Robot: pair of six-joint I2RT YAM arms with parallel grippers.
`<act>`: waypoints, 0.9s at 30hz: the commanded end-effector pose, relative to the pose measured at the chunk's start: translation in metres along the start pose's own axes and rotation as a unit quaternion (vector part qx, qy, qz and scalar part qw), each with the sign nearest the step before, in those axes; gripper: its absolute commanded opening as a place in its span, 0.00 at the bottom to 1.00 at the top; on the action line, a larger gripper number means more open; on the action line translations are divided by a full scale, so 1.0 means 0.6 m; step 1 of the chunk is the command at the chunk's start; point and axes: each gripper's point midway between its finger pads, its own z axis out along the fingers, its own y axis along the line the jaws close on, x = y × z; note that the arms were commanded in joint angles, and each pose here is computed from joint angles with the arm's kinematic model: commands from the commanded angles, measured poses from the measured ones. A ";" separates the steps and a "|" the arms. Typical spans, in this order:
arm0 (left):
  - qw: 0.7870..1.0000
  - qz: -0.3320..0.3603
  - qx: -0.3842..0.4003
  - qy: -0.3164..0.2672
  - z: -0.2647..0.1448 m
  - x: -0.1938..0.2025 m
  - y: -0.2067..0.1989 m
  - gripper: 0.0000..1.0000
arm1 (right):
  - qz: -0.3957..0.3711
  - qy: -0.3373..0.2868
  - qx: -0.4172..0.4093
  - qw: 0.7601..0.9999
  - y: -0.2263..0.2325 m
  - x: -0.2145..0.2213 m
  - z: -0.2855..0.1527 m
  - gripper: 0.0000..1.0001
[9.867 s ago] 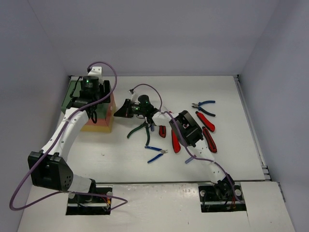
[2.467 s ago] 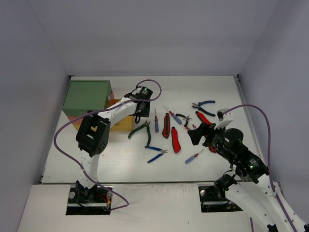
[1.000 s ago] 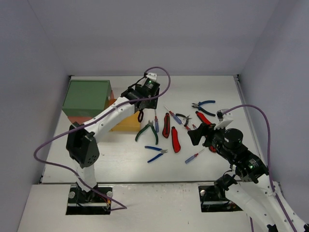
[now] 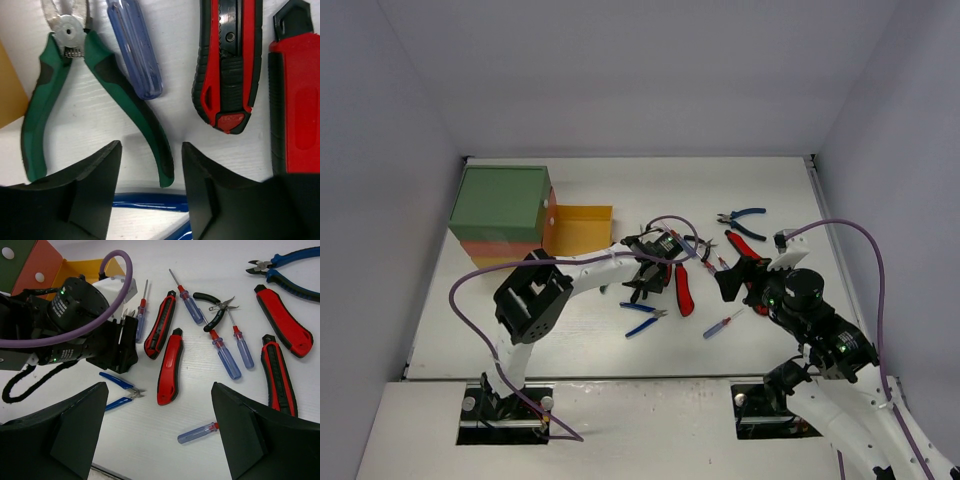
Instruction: Sort the tools into containers
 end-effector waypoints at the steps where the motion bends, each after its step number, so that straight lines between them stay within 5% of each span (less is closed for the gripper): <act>1: 0.999 -0.025 0.026 -0.019 -0.011 -0.017 -0.026 0.42 | 0.006 -0.038 -0.001 0.999 0.009 -0.041 -0.005 0.82; 11: 0.998 -0.031 0.044 -0.022 -0.039 -0.014 -0.040 0.03 | 0.007 -0.040 0.002 0.999 0.008 -0.042 -0.005 0.82; 27: 0.989 -0.002 0.100 -0.106 -0.228 -0.085 -0.061 0.00 | 0.007 -0.049 0.003 0.999 0.006 -0.046 -0.010 0.82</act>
